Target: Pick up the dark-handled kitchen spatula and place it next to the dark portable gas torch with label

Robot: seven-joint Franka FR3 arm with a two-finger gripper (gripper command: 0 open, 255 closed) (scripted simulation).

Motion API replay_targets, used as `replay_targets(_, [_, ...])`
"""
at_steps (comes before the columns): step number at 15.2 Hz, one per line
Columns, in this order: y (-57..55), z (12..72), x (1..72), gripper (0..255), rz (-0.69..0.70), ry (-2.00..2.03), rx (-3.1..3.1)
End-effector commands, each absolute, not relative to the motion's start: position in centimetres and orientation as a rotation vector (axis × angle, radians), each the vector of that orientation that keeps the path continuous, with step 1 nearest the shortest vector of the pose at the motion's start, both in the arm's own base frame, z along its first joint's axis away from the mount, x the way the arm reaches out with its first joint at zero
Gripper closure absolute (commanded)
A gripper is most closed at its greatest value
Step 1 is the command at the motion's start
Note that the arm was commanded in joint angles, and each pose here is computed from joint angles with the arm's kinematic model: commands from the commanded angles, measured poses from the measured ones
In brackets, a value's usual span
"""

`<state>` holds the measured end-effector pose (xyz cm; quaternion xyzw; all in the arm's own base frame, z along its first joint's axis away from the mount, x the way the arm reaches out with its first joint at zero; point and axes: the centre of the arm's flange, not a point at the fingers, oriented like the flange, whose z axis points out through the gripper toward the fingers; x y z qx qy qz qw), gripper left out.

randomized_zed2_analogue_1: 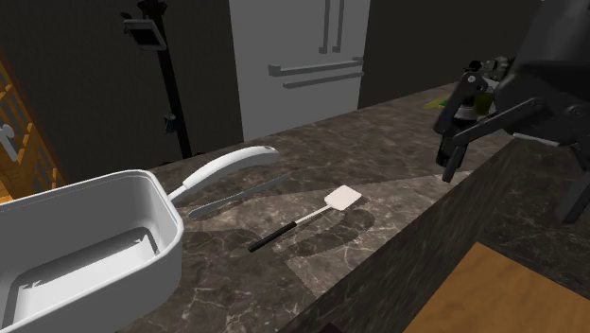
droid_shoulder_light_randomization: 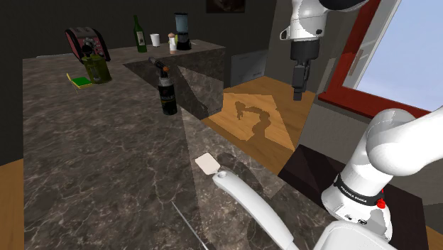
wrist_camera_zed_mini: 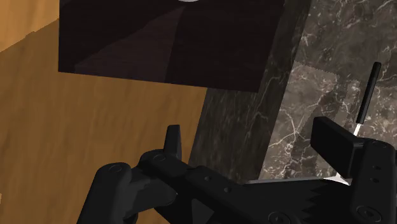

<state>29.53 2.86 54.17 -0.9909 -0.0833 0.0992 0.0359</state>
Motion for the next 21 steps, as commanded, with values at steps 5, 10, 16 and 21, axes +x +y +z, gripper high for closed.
replay_targets(5, [7.6, 51.7, 29.3, 0, 0.274, -0.178, -3.063])
replay_targets(10, [13.4, 48.6, 29.4, 0, 0.234, -0.080, -3.084])
replay_targets(16, [20.3, 44.6, 30.1, 0, 0.186, 0.038, -3.104])
replay_targets(21, [25.9, 41.3, 31.2, 0, 0.145, 0.138, -3.117])
